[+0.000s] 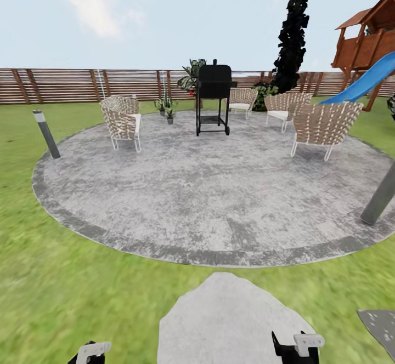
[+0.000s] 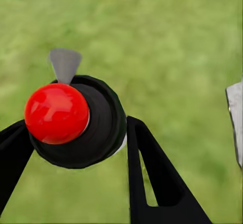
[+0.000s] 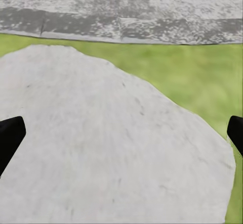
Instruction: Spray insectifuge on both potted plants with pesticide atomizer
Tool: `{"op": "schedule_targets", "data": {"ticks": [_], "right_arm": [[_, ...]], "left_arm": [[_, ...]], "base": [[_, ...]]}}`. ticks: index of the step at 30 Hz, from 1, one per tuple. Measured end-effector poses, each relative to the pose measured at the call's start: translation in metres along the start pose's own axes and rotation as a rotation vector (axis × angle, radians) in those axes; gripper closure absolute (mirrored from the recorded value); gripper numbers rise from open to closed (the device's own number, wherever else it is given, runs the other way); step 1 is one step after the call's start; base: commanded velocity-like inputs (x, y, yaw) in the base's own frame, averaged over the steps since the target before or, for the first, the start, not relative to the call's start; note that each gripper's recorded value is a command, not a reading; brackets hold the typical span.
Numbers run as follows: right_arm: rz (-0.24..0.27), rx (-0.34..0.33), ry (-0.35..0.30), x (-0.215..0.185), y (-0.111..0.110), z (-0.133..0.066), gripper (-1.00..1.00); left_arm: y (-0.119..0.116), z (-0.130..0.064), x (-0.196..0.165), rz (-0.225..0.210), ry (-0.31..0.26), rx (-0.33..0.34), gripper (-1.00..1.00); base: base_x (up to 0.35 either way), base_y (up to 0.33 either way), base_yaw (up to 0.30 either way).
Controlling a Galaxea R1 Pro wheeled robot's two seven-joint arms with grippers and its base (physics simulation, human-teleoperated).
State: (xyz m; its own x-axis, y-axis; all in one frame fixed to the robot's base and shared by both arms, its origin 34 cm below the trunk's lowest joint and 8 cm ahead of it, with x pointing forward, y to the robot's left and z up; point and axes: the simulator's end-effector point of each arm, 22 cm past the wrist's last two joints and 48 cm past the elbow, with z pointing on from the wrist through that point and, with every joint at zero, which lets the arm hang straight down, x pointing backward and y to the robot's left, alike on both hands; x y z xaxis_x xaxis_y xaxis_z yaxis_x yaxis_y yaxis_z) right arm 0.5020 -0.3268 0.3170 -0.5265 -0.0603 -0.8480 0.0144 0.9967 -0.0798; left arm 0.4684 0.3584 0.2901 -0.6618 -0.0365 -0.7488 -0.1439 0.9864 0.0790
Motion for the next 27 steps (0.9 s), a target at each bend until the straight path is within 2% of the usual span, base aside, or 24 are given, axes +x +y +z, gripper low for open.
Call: {"op": "schedule_targets", "data": {"ticks": [27], "right_arm": [[0.000, 0.000, 0.000, 0.0000, 0.0000, 0.0000, -1.00]], "left_arm": [[0.0000, 0.0000, 0.0000, 0.000, 0.000, 0.000, 1.00]], "base": [[0.339, -0.001, 0.000]]}}
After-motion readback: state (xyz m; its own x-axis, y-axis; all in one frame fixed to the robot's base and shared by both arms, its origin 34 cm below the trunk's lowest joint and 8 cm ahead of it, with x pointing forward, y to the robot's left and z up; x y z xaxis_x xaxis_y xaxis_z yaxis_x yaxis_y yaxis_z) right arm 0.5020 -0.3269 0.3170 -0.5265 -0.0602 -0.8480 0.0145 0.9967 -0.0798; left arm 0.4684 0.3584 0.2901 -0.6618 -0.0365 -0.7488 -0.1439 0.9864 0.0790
